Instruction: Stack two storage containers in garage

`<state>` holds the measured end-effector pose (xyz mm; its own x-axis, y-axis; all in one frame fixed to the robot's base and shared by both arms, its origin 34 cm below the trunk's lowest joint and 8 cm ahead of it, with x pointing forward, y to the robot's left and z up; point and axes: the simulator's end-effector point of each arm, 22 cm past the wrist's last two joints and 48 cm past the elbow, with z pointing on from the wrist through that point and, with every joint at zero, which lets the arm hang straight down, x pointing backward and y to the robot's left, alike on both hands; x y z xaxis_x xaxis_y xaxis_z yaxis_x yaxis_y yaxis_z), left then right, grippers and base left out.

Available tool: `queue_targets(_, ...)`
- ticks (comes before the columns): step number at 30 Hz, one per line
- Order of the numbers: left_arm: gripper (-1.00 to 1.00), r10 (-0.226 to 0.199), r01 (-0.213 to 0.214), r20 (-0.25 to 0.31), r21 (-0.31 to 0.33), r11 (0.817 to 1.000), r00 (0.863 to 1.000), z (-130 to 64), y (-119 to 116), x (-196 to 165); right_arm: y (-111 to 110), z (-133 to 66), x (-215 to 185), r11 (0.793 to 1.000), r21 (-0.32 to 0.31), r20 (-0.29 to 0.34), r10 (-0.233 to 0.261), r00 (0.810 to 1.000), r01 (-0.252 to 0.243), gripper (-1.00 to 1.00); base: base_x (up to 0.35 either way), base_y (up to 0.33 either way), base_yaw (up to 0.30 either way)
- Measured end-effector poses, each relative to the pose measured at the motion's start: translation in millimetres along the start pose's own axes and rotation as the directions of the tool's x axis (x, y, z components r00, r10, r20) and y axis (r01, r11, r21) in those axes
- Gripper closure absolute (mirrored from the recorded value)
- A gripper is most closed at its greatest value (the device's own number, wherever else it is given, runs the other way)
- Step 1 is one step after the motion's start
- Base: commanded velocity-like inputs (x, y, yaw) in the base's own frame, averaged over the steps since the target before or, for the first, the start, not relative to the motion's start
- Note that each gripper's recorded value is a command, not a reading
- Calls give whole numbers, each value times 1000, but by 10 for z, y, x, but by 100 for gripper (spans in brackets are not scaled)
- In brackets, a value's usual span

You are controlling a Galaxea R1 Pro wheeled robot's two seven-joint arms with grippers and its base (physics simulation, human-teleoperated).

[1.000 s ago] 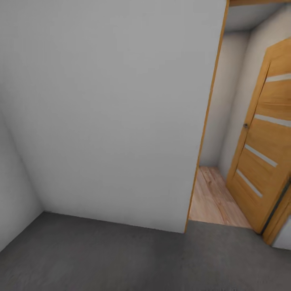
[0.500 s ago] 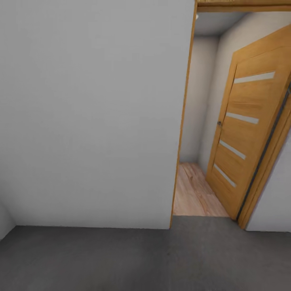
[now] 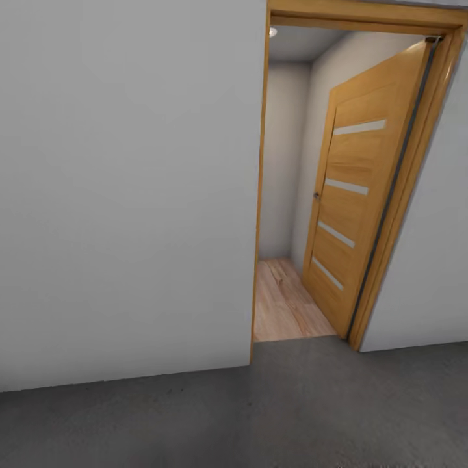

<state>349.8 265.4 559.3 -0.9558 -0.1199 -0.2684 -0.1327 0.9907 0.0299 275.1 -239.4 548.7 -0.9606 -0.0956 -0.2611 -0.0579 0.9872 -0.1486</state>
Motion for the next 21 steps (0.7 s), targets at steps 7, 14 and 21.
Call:
queue_targets(7, -100, 0, 0, 0, 0, 1000, 1000, 0, 0, 0, -5, 1, 0, 1000, 1, 0, 0, 1000, 0, -100, 0, 0, -297)
queue_targets(14, -100, 0, 0, 0, 0, 1000, 1000, 0, 0, 0, -5, 1, -1, 1000, 0, 0, 0, 1000, 0, -100, 0, 0, -297)
queue_targets(21, -100, 0, 0, 0, 0, 1000, 1000, 0, 0, 0, -5, 1, -1, 1000, 0, 0, 0, 1000, 0, -100, 0, 0, -297)
